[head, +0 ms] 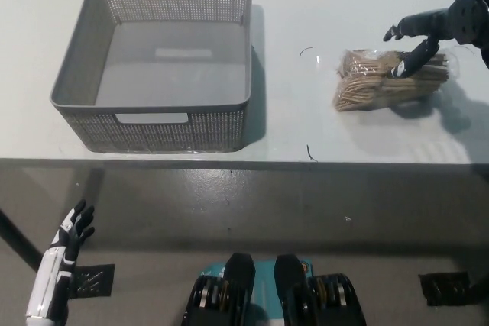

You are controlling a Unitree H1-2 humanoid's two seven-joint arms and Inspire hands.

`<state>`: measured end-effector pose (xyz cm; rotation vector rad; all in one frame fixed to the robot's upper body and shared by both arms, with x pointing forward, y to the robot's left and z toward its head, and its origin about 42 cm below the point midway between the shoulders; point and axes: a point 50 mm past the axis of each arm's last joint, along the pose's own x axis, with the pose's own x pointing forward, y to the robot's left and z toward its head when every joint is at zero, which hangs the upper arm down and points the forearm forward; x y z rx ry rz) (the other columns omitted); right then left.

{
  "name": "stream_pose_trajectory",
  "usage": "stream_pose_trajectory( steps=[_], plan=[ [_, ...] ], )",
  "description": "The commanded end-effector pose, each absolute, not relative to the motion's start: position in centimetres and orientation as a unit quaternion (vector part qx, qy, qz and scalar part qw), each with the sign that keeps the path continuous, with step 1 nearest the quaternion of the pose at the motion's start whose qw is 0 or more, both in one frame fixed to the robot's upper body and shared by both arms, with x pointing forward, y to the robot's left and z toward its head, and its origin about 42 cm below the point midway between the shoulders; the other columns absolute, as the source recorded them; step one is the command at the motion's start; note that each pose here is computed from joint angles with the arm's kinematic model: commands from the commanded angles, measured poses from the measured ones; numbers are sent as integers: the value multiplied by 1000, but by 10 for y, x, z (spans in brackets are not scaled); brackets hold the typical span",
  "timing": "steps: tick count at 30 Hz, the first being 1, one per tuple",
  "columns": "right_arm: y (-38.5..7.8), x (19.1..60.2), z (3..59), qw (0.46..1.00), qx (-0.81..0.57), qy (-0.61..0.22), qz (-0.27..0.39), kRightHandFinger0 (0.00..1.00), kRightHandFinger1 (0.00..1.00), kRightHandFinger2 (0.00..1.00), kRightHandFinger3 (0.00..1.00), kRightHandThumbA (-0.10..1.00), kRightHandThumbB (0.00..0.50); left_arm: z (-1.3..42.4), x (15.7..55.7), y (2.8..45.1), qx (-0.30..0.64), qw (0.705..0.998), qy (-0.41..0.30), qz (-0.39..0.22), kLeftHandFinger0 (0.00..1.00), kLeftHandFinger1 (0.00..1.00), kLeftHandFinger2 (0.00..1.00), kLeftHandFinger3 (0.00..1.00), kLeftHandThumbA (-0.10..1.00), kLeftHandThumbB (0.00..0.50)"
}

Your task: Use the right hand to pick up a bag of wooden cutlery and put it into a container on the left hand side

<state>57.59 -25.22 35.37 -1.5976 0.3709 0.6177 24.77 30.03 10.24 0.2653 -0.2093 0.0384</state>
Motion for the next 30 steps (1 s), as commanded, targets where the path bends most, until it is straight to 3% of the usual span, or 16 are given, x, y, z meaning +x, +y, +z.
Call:
stream_pose_trajectory(
  steps=[1,8,13,30],
  plan=[
    [-254,580,365,652,-704,127,252,1000,1000,1000,1000,656,500,110,247,303,142,981,-133,11,1000,1000,1000,1000,990,209],
    [-255,586,341,632,-712,157,262,1000,1000,1000,1000,673,500,110,250,304,152,978,-145,7,1000,1000,1000,1000,984,201],
    [-255,586,317,617,-723,164,264,1000,1000,1000,1000,660,500,111,251,302,148,979,-142,-1,1000,1000,1000,1000,975,224],
    [-234,582,271,620,-718,164,270,1000,1000,1000,1000,621,500,125,267,300,156,975,-157,-26,1000,1000,1000,1000,910,260]
  ],
)
